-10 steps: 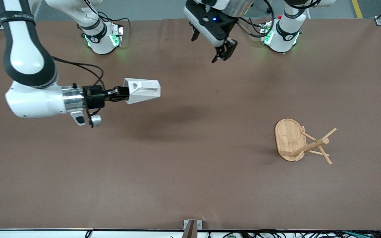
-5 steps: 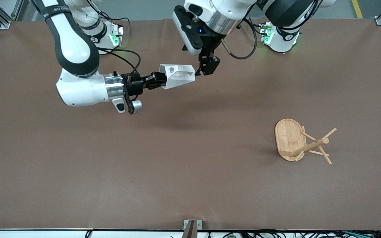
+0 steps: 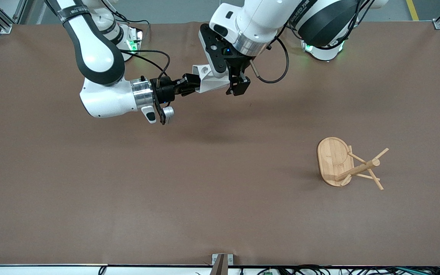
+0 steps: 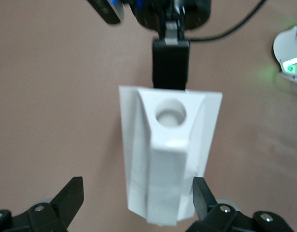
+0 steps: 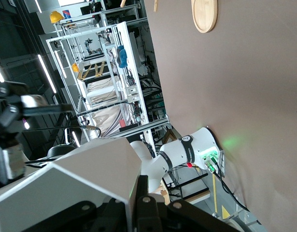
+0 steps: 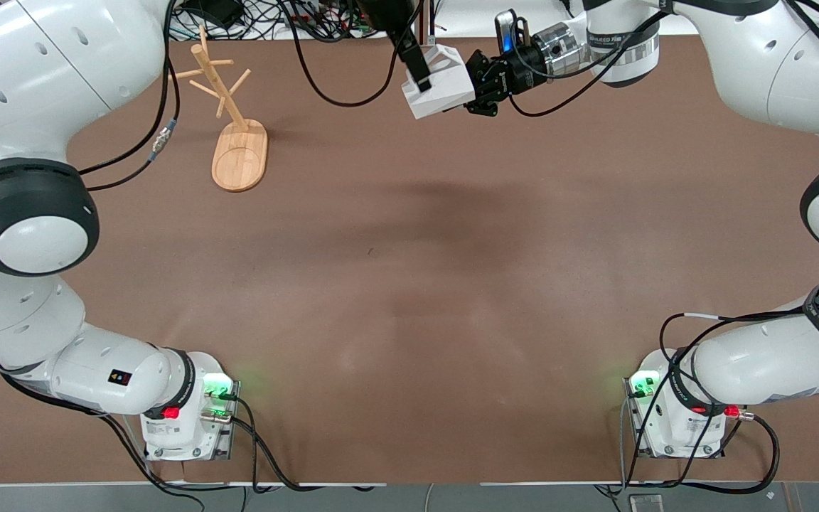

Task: Hang cup on rack
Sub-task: 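Grasp the cup rim with the left gripper beside the right gripper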

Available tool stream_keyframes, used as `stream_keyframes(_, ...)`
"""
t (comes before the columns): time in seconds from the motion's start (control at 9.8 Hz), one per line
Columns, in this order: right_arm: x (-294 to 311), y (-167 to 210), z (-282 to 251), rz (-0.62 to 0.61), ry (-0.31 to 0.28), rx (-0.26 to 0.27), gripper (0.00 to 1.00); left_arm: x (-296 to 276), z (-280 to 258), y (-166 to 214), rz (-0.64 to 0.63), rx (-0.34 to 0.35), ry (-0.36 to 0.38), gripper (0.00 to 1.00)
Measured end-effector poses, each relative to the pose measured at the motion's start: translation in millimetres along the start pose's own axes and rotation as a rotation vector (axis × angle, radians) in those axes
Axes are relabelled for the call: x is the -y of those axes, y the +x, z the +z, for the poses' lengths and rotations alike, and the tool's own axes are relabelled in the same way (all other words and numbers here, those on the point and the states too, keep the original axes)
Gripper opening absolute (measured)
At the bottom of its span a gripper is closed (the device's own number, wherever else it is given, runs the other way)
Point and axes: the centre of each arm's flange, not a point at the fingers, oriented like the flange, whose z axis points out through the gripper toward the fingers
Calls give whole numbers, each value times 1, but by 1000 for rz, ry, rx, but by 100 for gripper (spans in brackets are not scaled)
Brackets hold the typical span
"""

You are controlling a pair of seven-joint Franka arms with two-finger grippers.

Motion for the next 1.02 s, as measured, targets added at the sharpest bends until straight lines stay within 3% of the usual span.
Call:
stream_keyframes(0.31,1,-1,0,3,13,-5,4,-7,-3,-4,0,32,-32,100)
stream_keyframes(1.02,2,-2,4,-3,22,-4,4,-2,6,5,-7,-24,-48,100)
